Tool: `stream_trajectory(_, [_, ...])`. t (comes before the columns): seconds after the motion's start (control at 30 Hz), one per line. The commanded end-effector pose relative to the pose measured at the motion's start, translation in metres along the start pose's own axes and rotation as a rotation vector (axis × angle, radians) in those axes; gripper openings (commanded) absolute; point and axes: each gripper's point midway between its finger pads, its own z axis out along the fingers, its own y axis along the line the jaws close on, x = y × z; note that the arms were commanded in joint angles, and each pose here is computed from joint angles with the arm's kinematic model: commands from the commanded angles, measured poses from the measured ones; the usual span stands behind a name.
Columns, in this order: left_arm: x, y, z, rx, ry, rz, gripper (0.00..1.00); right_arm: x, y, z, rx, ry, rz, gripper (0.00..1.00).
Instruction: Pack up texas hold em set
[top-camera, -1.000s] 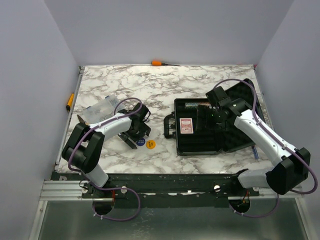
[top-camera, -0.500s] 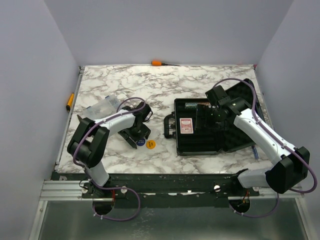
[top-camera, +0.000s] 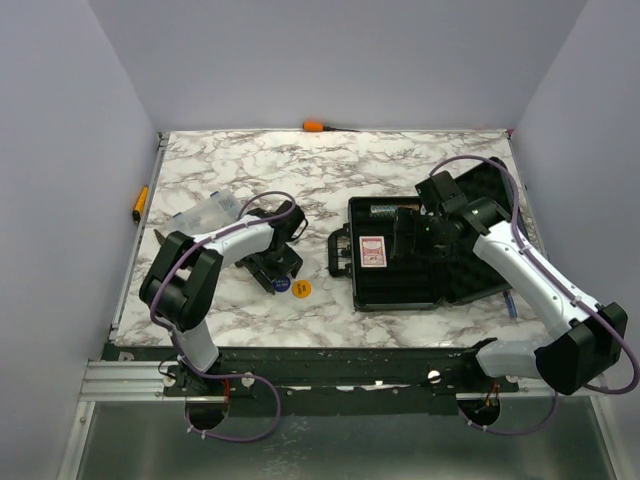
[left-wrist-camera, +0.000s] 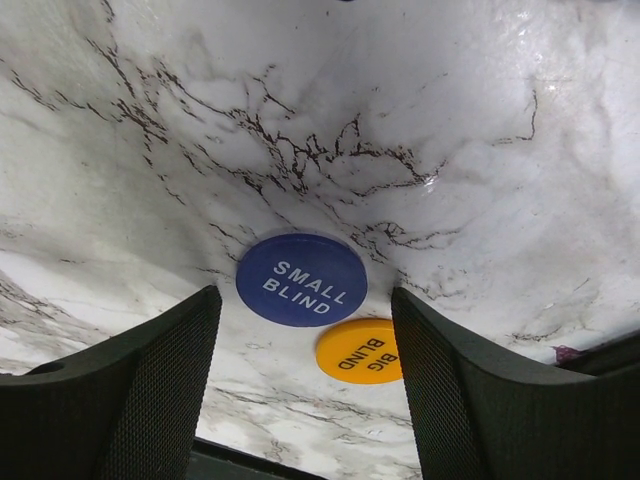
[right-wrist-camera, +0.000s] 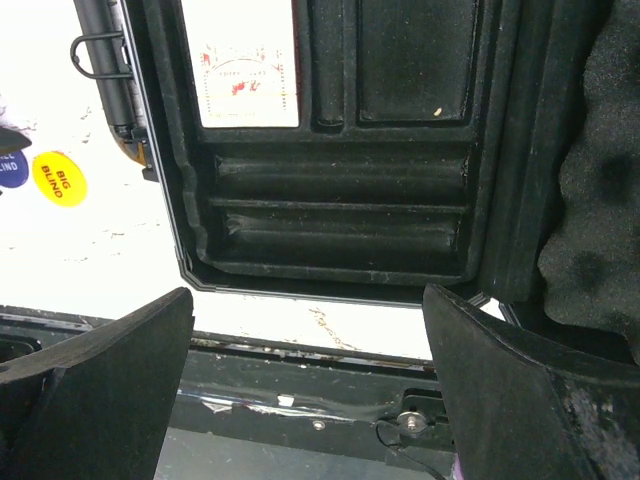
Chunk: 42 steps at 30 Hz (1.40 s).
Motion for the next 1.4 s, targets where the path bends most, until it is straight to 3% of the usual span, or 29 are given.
stream_trajectory(0.0, [-0.004,0.038,0.035,-0.158,-0.076,0.021,0.68,0.004,-0.002,-0.010,-0.003,-0.014,0.007,0.99])
stream_trajectory(0.7, [0.004,0.046,0.052,-0.101,-0.107,-0.061,0.53,0.015,-0.002,-0.012,-0.024,0.010,0.009,0.99])
stream_trajectory(0.87, [0.003,0.043,0.051,-0.081,-0.112,-0.035,0.46,0.016,-0.003,-0.015,-0.026,0.001,0.018,0.98])
stream_trajectory(1.37, [0.005,0.014,0.014,0.013,-0.198,0.150,0.41,0.016,-0.002,-0.022,-0.042,-0.027,0.066,0.98])
